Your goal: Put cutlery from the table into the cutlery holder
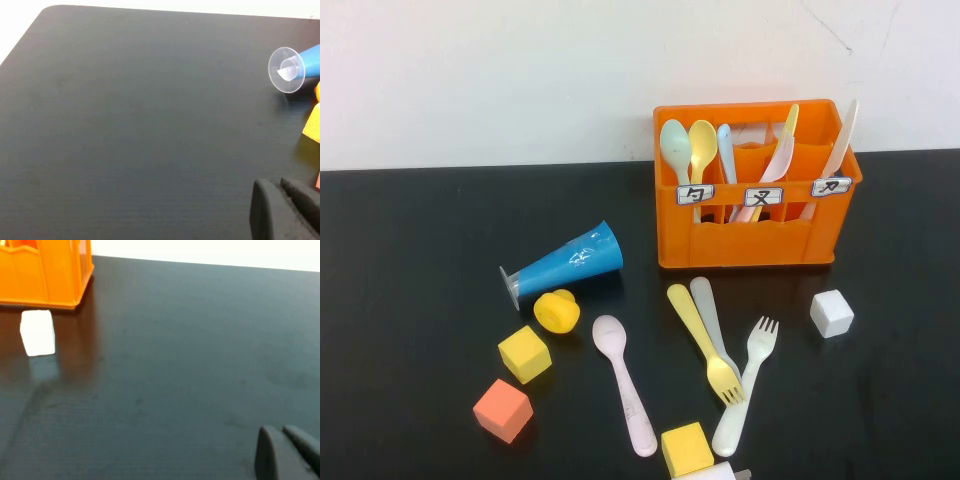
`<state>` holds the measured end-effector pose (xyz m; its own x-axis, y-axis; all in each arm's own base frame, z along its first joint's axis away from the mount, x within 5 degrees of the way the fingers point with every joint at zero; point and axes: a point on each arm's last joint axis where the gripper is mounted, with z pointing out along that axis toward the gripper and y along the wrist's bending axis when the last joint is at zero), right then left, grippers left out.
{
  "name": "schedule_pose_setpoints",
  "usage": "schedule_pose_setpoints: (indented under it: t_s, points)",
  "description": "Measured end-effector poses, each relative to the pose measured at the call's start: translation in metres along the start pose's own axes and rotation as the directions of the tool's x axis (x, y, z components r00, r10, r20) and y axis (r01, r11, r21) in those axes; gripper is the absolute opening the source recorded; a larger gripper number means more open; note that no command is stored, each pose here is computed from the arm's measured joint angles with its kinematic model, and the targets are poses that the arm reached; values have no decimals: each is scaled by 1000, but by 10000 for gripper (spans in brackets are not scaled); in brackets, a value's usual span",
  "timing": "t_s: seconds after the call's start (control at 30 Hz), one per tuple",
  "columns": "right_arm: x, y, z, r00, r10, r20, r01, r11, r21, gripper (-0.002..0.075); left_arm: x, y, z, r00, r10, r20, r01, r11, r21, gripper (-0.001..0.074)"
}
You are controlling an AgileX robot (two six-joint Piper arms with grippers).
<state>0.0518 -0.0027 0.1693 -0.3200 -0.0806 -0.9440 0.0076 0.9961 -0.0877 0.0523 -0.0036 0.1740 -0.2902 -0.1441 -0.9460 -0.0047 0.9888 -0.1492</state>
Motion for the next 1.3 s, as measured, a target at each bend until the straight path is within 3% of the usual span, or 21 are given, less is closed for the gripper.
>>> schedule_pose_setpoints:
  t_s: [0.73,0.9,0.93,1.0,1.07,1.13,1.17,1.3]
  points:
    - [0,0,0,1000,0,0,0,1000,0,-3,0,0,0,1000,-2,0,2,1000,1,-1]
    - [0,0,0,1000,0,0,0,1000,0,-3,-1,-3,0,994,-105,19,104,994,36,-1]
    - [0,0,0,1000,0,0,0,1000,0,-3,-3,-5,0,980,-195,32,193,979,62,-1]
    - [0,0,0,1000,0,0,0,1000,0,-3,-7,-8,0,899,-436,47,427,895,129,-1]
    - [0,0,0,1000,0,0,0,1000,0,-3,-13,-11,-1,735,-677,39,657,725,205,-1]
    - [0,0,0,1000,0,0,0,1000,0,-3,-17,-12,-2,603,-798,23,769,588,249,-1]
    - [0,0,0,1000,0,0,0,1000,0,-3,-19,-11,-2,558,-830,24,797,544,262,-1]
    - [0,0,0,1000,0,0,0,1000,0,-3,-23,-9,-3,478,-877,44,834,470,290,-1]
